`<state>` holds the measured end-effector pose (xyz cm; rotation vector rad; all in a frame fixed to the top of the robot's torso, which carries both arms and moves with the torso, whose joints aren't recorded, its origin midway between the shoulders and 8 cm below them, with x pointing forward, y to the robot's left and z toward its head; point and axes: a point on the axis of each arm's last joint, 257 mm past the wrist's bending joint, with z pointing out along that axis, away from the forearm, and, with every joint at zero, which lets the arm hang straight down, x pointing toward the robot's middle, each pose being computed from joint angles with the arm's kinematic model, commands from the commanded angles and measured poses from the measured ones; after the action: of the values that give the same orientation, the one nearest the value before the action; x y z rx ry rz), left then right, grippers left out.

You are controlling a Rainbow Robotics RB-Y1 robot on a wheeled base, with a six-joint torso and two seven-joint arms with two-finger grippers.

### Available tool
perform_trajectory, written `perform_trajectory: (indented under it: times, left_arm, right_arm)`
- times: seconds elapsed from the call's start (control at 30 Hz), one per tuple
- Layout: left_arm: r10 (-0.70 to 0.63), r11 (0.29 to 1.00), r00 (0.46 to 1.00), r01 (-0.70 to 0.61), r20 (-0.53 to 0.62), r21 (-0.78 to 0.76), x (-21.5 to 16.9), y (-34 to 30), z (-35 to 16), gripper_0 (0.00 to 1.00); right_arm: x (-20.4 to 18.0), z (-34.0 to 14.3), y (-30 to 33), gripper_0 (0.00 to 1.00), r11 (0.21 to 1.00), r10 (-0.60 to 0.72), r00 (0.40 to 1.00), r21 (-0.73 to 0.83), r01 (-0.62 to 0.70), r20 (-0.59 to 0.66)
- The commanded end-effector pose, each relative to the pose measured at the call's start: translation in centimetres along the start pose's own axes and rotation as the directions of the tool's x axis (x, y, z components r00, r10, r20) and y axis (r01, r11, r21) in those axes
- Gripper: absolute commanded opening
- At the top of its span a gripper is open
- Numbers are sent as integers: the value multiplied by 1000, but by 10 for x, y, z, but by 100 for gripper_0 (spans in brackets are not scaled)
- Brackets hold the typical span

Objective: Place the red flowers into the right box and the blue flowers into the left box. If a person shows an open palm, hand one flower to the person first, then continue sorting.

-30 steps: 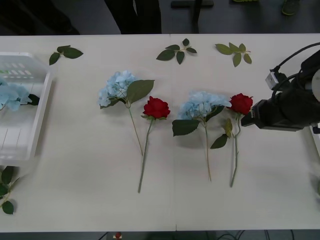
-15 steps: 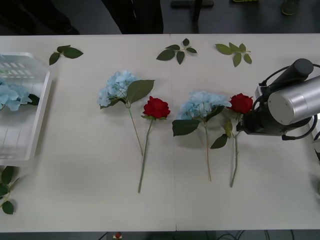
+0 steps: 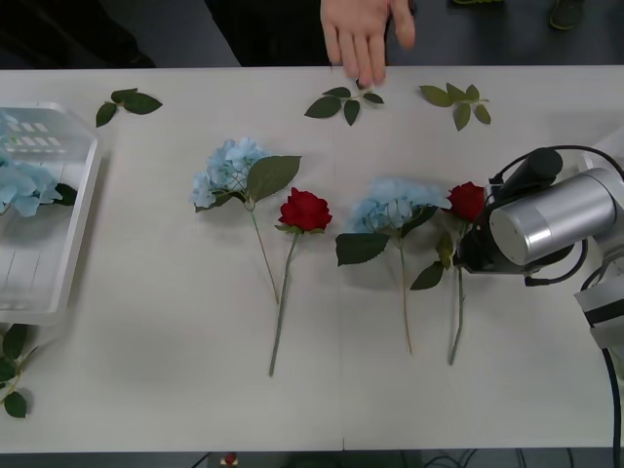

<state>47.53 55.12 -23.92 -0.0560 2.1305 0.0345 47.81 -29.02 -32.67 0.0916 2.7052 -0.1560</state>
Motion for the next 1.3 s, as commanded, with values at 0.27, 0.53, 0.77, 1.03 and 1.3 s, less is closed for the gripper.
perform_trajectory:
  times: [0.27, 0.53, 0.77, 1.03, 1.3]
  left_arm:
    - [108, 994, 994, -109, 22, 24, -24, -2, -17, 82]
    - [106, 987, 994, -108, 23, 117, -35, -30, -27, 97]
    - [168, 980, 985, -170, 30, 105, -52, -33, -37, 100]
    - [166, 980, 986, -169, 34, 108, -54, -36, -36, 100]
    - [178, 980, 984, -180, 29, 84, -57, -29, -37, 100]
  right_arm:
    - [-5, 1, 25, 100, 999, 42, 999, -14, -42, 24]
    - [-4, 15, 30, 100, 999, 46, 998, -21, -45, 36]
    - [0, 16, 33, 40, 999, 52, 998, -18, -51, 25]
    - [3, 19, 35, 1, 997, 67, 998, -27, -67, 14]
    - [6, 20, 32, 0, 997, 75, 997, -19, -74, 10]
